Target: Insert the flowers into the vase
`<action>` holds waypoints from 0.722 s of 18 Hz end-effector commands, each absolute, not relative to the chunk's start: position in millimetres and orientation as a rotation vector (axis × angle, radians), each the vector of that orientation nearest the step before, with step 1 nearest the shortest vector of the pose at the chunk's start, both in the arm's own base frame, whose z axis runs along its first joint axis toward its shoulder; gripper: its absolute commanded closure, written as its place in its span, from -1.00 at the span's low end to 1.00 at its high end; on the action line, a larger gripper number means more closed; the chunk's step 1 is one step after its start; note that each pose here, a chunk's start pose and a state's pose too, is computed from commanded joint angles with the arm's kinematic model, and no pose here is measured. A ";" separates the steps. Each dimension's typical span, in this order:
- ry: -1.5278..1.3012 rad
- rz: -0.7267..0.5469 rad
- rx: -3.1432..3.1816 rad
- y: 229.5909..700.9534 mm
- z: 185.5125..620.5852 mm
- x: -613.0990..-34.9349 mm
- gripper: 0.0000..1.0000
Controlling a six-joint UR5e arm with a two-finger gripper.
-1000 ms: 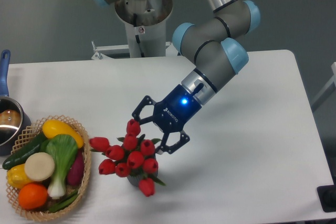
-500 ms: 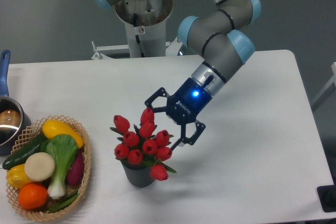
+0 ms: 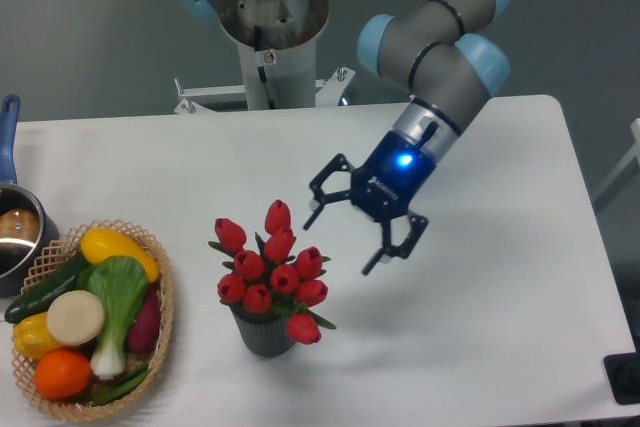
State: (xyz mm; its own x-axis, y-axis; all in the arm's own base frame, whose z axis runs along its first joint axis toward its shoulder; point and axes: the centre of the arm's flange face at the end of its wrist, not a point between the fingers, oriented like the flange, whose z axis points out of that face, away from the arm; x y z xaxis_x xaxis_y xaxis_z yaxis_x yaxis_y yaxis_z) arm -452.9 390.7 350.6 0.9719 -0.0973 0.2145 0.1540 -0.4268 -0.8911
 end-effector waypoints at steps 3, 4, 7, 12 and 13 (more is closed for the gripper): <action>-0.066 -0.184 -2.022 368.7 370.6 -471.6 -1.00; -0.079 -0.154 -2.052 363.7 371.4 -476.3 -1.00; -0.112 -0.072 -2.157 354.0 370.7 -482.1 -1.00; -0.184 0.177 -2.429 335.7 380.4 -491.6 -1.00; -0.200 0.221 -2.481 332.5 379.5 -494.3 -1.00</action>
